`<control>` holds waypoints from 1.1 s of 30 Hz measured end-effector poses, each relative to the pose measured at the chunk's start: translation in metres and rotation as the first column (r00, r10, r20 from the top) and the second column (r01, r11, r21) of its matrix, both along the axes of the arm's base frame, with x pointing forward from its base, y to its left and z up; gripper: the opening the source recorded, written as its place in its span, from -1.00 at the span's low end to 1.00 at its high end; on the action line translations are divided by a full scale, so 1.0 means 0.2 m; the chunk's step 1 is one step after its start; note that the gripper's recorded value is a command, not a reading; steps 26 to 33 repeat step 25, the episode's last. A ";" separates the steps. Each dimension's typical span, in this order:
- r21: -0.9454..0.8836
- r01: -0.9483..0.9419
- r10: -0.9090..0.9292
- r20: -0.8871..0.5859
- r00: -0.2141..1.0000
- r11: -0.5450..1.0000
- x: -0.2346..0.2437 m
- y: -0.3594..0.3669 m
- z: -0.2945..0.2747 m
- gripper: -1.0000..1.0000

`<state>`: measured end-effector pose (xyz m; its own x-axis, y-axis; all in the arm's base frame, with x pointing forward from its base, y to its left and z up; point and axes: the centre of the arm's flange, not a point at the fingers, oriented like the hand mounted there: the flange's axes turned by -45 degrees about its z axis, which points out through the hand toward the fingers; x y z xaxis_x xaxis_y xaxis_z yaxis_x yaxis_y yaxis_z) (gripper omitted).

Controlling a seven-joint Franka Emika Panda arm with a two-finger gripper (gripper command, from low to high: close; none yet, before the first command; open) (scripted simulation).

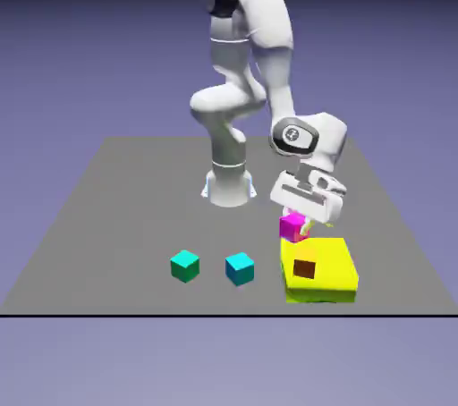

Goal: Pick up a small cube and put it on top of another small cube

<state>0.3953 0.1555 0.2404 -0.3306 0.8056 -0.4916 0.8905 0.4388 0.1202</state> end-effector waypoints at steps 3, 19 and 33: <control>0.013 0.169 -0.169 0.000 0.986 0.985 0.12 -0.19 0.04 -1.00; 0.000 0.657 -0.652 -0.131 0.747 0.754 0.12 -1.08 -0.14 -1.00; 0.007 0.655 -0.648 -0.136 0.749 0.755 0.10 -1.14 -0.34 1.00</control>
